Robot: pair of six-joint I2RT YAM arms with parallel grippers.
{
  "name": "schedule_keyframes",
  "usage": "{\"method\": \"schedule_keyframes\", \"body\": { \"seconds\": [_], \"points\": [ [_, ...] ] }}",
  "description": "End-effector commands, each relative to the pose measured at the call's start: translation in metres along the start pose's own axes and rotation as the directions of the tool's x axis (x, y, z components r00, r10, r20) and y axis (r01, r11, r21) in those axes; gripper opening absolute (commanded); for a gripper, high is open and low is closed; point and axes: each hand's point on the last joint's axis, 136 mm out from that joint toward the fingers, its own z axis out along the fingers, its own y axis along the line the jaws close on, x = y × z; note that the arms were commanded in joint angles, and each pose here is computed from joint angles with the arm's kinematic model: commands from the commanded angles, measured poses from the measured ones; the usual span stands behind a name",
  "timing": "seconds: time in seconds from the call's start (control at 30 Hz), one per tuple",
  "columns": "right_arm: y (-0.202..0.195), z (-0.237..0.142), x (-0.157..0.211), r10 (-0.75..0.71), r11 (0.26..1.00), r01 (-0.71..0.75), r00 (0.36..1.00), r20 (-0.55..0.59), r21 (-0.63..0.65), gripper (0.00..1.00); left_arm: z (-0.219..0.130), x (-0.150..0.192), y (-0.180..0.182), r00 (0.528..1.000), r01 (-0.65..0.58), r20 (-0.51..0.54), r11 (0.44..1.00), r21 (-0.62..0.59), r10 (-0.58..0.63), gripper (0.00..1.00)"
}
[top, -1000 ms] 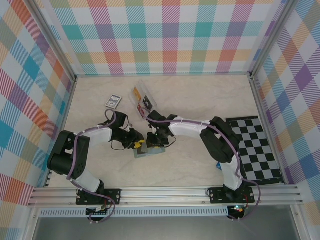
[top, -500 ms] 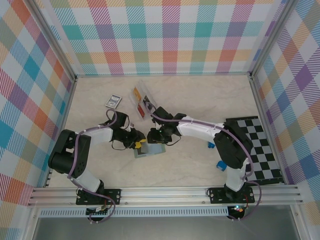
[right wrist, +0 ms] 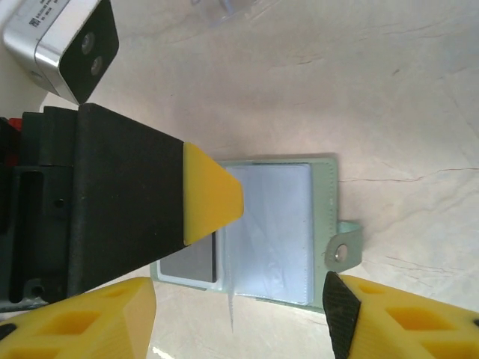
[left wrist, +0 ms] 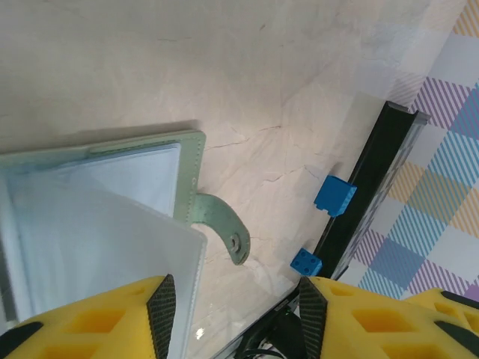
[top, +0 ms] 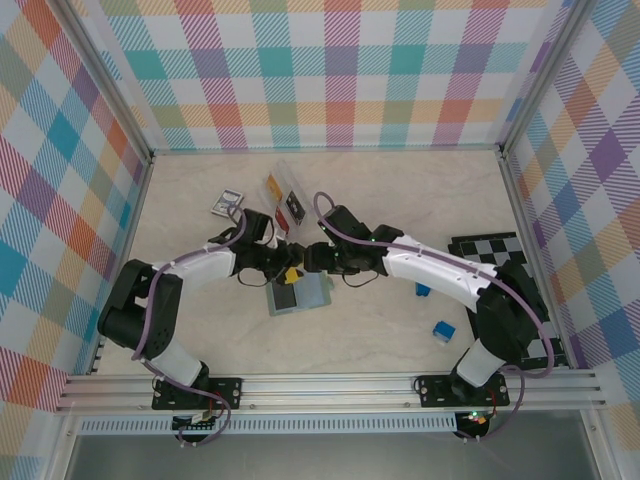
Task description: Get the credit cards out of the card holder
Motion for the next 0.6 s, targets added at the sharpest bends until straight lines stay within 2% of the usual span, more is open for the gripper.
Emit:
{"method": "schedule_keyframes", "body": {
  "seconds": [0.0,0.2,0.37,0.57],
  "points": [
    [-0.009,-0.004,0.000,0.006,0.999,-0.006,1.000,0.007,0.037,0.63,0.001,-0.006,-0.004,0.999,0.028,0.028,0.999,-0.032,-0.027,0.49],
    [0.008,0.006,0.007,-0.023,0.999,0.020,0.998,-0.053,-0.048,0.58,-0.027,-0.021,0.016,0.993,0.066,0.106,0.991,-0.119,-0.053,0.44],
    [0.025,0.012,0.011,-0.068,0.992,0.055,0.991,-0.112,-0.117,0.49,-0.045,-0.027,0.032,0.987,0.092,0.140,0.987,-0.129,-0.074,0.38],
    [0.041,0.021,0.017,-0.107,0.984,0.082,0.982,-0.154,-0.158,0.44,-0.043,-0.025,0.044,0.988,0.106,0.130,0.984,-0.143,-0.087,0.31]
  ]
}}
